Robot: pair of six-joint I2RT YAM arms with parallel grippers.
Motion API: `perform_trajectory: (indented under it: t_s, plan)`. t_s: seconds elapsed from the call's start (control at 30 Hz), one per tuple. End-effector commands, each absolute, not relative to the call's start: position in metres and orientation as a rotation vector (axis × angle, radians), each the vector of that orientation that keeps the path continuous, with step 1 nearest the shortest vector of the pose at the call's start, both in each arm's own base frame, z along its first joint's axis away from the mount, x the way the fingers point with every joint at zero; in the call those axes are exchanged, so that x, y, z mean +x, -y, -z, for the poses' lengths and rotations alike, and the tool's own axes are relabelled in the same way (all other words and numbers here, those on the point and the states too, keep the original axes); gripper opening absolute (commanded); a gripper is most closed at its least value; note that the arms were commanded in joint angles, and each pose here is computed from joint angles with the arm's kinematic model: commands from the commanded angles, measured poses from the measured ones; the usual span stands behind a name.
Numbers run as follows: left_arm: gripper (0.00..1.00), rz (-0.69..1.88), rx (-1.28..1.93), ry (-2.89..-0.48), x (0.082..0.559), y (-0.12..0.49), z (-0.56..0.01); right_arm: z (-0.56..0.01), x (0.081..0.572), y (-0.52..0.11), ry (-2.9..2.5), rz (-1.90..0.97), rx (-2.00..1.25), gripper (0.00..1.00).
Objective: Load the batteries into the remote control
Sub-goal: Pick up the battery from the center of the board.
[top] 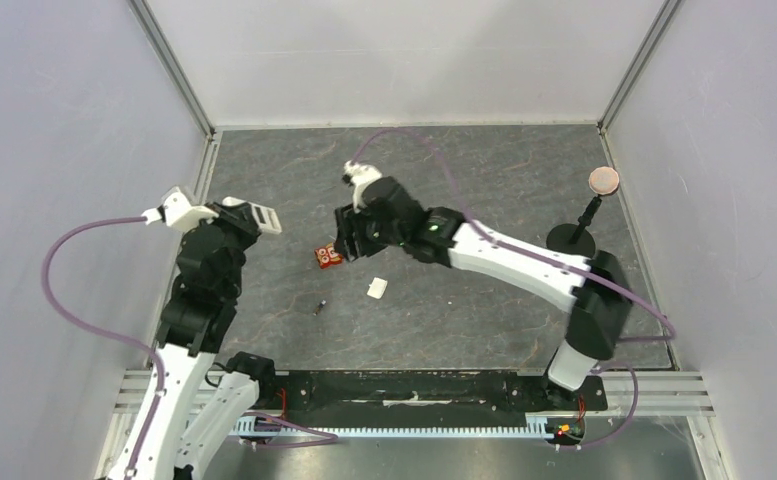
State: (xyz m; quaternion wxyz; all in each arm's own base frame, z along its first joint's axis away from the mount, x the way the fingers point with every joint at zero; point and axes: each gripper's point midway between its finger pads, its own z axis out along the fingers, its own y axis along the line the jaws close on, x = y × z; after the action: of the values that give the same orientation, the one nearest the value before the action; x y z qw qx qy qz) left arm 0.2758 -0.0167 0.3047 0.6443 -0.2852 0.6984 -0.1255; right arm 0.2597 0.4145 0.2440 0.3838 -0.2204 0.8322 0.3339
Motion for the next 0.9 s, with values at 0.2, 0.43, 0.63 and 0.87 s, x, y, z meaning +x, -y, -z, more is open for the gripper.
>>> perform_trajectory:
  t_s: [0.2, 0.43, 0.63, 0.87]
  plan:
    - [0.02, 0.135, -0.583, -1.433, 0.216, -0.023, -0.371, -0.149, 0.242, -0.468, -2.397, -0.649, -0.427, 0.51]
    - [0.02, 0.19, -0.52, -1.425, 0.21, -0.014, -0.38, -0.115, 0.226, -0.486, -2.574, -0.755, 0.074, 0.42]
    - [0.02, 0.213, -0.52, -1.387, 0.199, -0.016, -0.386, -0.08, 0.216, -0.496, -2.683, -0.735, 0.318, 0.44]
    - [0.02, 0.185, -0.521, -1.367, 0.185, -0.024, -0.387, -0.052, 0.219, -0.504, -2.727, -0.683, 0.447, 0.37]
